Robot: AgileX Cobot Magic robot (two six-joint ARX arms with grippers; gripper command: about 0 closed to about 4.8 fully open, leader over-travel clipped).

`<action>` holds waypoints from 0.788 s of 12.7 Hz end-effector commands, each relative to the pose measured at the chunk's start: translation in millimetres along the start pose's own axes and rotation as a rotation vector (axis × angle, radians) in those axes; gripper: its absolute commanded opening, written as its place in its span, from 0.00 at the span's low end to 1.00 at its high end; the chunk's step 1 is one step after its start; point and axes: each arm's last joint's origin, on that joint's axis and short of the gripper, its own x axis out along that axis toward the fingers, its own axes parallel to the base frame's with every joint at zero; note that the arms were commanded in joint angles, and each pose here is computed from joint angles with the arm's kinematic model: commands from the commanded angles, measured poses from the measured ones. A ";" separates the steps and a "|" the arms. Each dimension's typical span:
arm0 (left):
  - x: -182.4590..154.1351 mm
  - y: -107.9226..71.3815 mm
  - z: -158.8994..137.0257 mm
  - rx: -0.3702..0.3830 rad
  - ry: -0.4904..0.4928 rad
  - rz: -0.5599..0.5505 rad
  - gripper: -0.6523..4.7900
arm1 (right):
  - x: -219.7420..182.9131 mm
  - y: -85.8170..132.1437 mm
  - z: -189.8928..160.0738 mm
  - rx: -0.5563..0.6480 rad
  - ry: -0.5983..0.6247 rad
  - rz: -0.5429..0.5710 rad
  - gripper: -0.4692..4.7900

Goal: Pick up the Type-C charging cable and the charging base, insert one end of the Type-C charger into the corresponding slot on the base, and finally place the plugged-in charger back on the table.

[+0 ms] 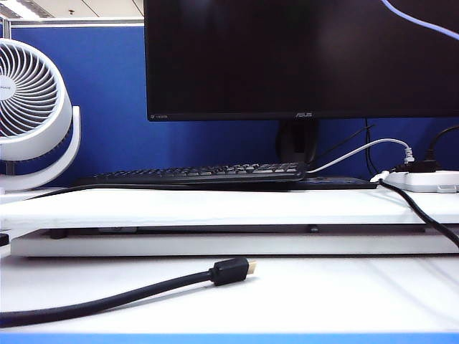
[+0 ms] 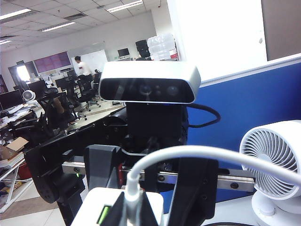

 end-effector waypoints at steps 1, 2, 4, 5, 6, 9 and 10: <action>-1.3 -3.6 5.5 0.050 -0.020 0.049 0.11 | 0.1 3.1 2.0 -0.016 -0.006 0.001 0.09; -1.3 -3.3 5.5 0.050 -0.021 0.058 0.11 | 0.1 3.1 2.0 -0.016 -0.006 0.000 0.09; -1.2 -4.1 5.3 0.061 -0.017 0.031 0.11 | 0.1 2.6 2.4 -0.018 -0.018 -0.015 0.09; -1.2 -4.1 5.3 0.061 -0.017 0.031 0.11 | 0.1 2.3 2.3 -0.017 -0.019 -0.018 0.09; -1.2 -4.2 5.3 0.061 -0.016 0.028 0.11 | 0.3 2.3 2.3 -0.016 -0.020 -0.019 0.09; -1.1 -4.1 5.2 0.059 -0.015 0.028 0.11 | 0.5 2.1 2.2 -0.016 -0.022 -0.022 0.09; -1.1 -4.0 4.8 0.053 -0.014 0.029 0.11 | 0.7 1.4 2.0 -0.014 -0.022 -0.023 0.09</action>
